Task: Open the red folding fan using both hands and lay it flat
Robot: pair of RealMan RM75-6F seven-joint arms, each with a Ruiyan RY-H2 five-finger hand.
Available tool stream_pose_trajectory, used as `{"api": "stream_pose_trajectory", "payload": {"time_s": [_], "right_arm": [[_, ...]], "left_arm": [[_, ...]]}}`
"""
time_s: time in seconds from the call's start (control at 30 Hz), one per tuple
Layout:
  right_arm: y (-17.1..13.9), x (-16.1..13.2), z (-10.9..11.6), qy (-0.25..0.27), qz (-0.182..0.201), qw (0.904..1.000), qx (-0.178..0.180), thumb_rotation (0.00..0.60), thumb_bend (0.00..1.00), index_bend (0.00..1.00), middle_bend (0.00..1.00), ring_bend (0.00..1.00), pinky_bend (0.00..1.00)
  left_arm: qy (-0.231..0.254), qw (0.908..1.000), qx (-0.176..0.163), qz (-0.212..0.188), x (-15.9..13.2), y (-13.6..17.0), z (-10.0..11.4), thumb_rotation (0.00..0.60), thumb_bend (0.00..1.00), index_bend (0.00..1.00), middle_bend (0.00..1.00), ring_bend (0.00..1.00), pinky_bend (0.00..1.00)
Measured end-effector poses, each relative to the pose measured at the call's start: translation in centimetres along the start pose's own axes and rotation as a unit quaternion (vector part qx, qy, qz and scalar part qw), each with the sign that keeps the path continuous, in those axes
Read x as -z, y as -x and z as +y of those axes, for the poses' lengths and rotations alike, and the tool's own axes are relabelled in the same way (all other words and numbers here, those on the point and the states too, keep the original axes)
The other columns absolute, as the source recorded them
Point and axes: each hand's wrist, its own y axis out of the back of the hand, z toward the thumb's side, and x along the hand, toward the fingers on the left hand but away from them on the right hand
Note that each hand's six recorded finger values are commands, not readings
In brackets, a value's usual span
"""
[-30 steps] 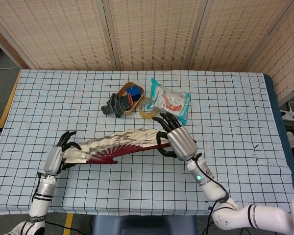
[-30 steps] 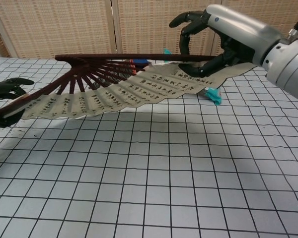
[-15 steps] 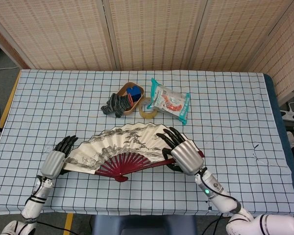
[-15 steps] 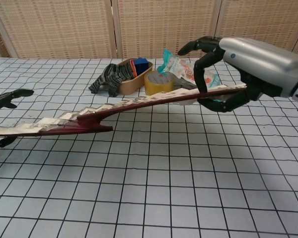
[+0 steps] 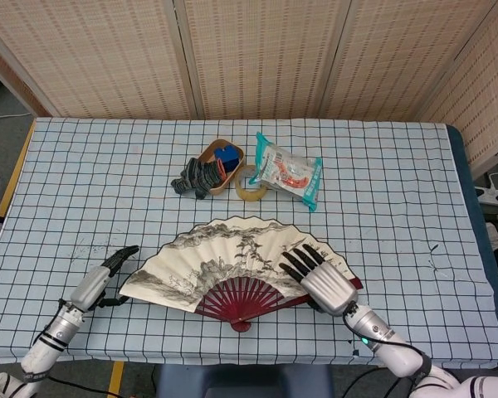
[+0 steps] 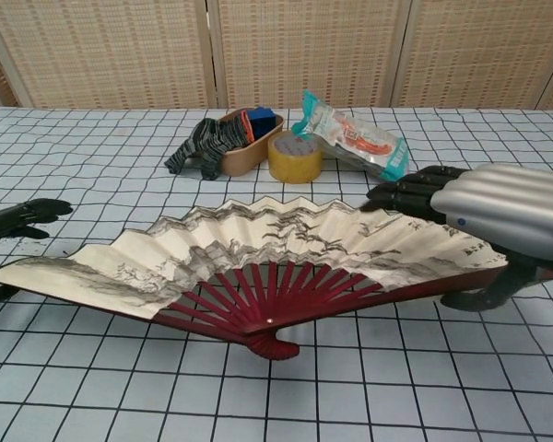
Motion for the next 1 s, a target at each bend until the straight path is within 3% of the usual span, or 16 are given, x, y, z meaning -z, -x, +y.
{"api": "stream_pose_trajectory", "payload": {"time_s": [0.13, 0.3, 0.43, 0.6, 0.7, 0.8, 0.93, 1.0], "right_arm": [[-0.8, 1.4, -1.6, -0.039, -0.030, 0.9970, -0.059, 0.600, 0.15, 0.00, 0.00, 0.00, 0.00], [-1.5, 3.0, -2.5, -0.029, -0.065, 0.9925, -0.099, 0.600, 0.15, 0.00, 0.00, 0.00, 0.00], [-2.0, 3.6, -1.6, -0.017, -0.077, 0.9937, -0.080, 0.600, 0.14, 0.00, 0.00, 0.00, 0.00], [-3.6, 5.0, 0.2, 0.008, -0.111, 0.9938, -0.003, 0.600, 0.14, 0.00, 0.00, 0.00, 0.00], [-5.8, 6.9, 0.5, 0.025, -0.158, 0.9858, 0.051, 0.600, 0.14, 0.00, 0.00, 0.00, 0.00], [-8.9, 9.1, -0.7, 0.032, -0.214, 0.9720, 0.091, 0.600, 0.14, 0.00, 0.00, 0.00, 0.00], [-11.4, 10.9, -2.7, 0.026, -0.247, 0.9635, 0.100, 0.600, 0.14, 0.00, 0.00, 0.00, 0.00], [-11.7, 10.9, -3.3, 0.045, -0.247, 0.9628, 0.100, 0.600, 0.14, 0.00, 0.00, 0.00, 0.00]], "left_arm": [[0.102, 0.9945, 0.017, 0.017, 0.8, 0.6, 1.5, 0.600, 0.46, 0.00, 0.00, 0.00, 0.12], [0.120, 0.9912, 0.030, 0.047, 1.7, 0.9, 2.9, 0.600, 0.46, 0.00, 0.00, 0.00, 0.11], [0.059, 0.9959, 0.012, 0.067, 2.0, 1.2, 4.9, 0.600, 0.46, 0.00, 0.00, 0.00, 0.12], [-0.078, 0.9944, -0.034, 0.062, 0.4, 2.0, 7.2, 0.600, 0.46, 0.00, 0.00, 0.00, 0.11], [-0.168, 0.9813, -0.088, 0.031, -1.9, 3.3, 8.4, 0.600, 0.46, 0.00, 0.00, 0.00, 0.08], [-0.233, 0.9597, -0.157, -0.012, -4.7, 5.2, 9.7, 0.600, 0.46, 0.00, 0.00, 0.00, 0.06], [-0.305, 0.9245, -0.226, -0.027, -7.3, 8.0, 10.7, 0.600, 0.46, 0.00, 0.00, 0.00, 0.04], [-0.331, 0.9140, -0.234, -0.017, -7.7, 8.6, 10.6, 0.600, 0.46, 0.00, 0.00, 0.00, 0.03]]}}
